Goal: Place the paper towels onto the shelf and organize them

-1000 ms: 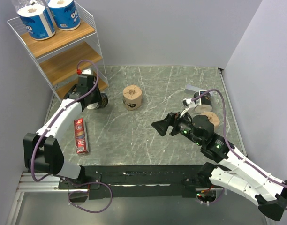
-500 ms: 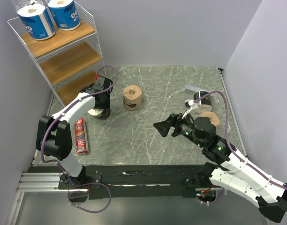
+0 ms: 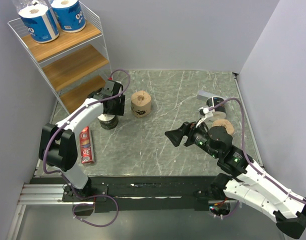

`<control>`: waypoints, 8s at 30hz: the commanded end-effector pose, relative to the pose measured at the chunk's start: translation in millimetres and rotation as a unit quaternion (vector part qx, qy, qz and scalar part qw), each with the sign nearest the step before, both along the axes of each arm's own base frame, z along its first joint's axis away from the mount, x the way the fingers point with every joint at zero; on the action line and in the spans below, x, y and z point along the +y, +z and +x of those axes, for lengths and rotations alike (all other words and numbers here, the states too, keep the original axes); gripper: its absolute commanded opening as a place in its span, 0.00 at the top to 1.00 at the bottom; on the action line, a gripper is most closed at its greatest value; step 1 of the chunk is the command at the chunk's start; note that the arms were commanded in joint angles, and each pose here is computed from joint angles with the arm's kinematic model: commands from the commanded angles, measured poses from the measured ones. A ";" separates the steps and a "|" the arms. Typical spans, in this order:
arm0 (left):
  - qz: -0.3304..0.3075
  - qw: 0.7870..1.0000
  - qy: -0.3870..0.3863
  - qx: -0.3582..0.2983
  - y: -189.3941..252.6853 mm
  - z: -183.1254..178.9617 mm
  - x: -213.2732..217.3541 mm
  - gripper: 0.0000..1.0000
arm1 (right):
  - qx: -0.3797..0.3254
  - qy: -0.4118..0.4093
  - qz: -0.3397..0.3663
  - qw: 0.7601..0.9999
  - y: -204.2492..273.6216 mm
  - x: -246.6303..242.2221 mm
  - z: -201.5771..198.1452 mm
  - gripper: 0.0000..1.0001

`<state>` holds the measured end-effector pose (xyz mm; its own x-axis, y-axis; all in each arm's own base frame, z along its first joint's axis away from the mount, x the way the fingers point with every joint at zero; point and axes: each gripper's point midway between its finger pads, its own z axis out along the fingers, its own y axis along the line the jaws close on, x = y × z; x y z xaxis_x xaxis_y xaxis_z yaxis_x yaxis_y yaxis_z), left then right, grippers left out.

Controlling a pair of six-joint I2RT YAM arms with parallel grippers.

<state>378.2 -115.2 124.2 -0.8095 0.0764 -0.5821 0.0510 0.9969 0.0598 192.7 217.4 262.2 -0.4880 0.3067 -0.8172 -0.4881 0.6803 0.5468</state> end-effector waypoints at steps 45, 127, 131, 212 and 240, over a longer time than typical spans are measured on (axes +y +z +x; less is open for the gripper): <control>0.225 0.941 -0.011 -0.251 227.4 42.9 51.8 0.79 | -0.006 -0.007 -0.003 1.000 9.9 0.6 5.0 0.02; 0.359 0.882 0.034 -0.303 263.7 89.1 165.8 0.54 | -0.001 -0.023 -0.002 1.000 44.6 -20.3 -8.6 0.03; 0.359 0.883 0.034 -0.302 265.9 100.3 169.3 0.69 | 0.007 -0.022 -0.012 1.000 37.9 -21.3 -9.9 0.02; 0.341 0.884 0.152 -0.282 242.1 112.1 199.1 0.83 | -0.034 -0.011 -0.008 0.999 63.1 -26.6 -15.6 0.01; -0.323 0.809 -0.249 -0.424 285.0 -156.2 -51.3 0.03 | 0.108 -0.393 -0.213 0.888 35.5 -191.3 101.8 0.00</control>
<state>229.5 -146.4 418.4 0.0343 -0.2049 -0.9782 0.6014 0.7859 -0.1435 292.5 69.4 308.0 -0.4088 0.2355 -0.8817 0.1681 0.9690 0.1809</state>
